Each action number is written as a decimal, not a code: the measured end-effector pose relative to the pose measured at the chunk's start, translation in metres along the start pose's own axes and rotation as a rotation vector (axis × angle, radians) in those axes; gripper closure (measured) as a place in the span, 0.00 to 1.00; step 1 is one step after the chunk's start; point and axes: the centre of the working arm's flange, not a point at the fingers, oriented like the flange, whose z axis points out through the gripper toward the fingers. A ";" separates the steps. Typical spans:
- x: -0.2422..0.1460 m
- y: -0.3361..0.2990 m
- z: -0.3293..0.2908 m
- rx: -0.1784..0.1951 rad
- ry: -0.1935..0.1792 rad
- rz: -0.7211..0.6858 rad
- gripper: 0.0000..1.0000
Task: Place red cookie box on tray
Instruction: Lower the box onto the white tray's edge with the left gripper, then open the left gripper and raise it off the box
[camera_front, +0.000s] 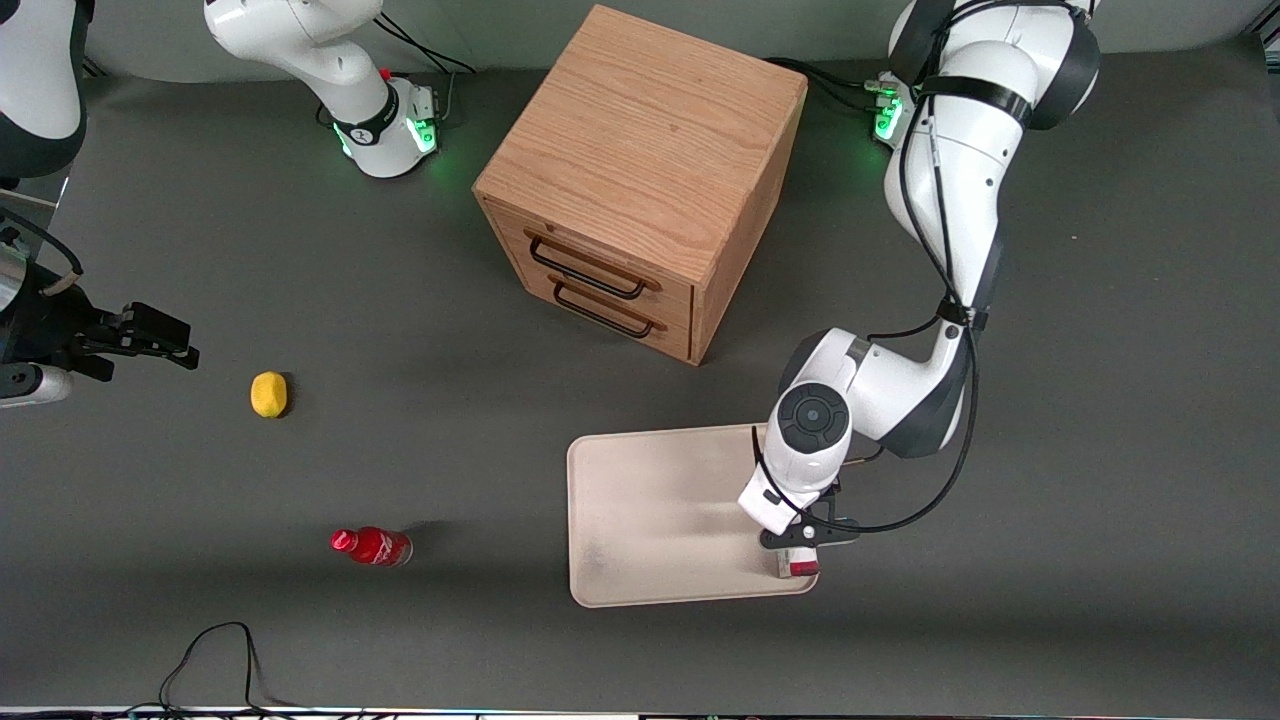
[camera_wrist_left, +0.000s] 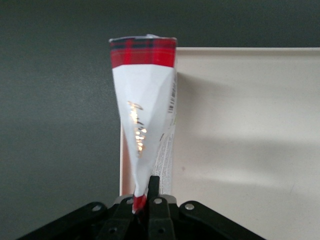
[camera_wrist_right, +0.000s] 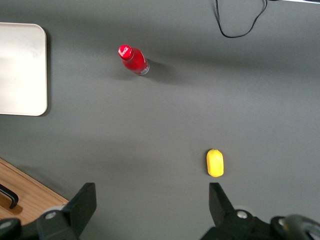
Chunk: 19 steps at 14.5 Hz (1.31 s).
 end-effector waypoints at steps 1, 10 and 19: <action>0.001 0.000 -0.001 0.000 0.002 -0.007 0.96; 0.012 -0.008 -0.042 -0.003 0.021 -0.051 0.17; -0.020 -0.071 -0.321 -0.036 -0.010 -0.128 0.00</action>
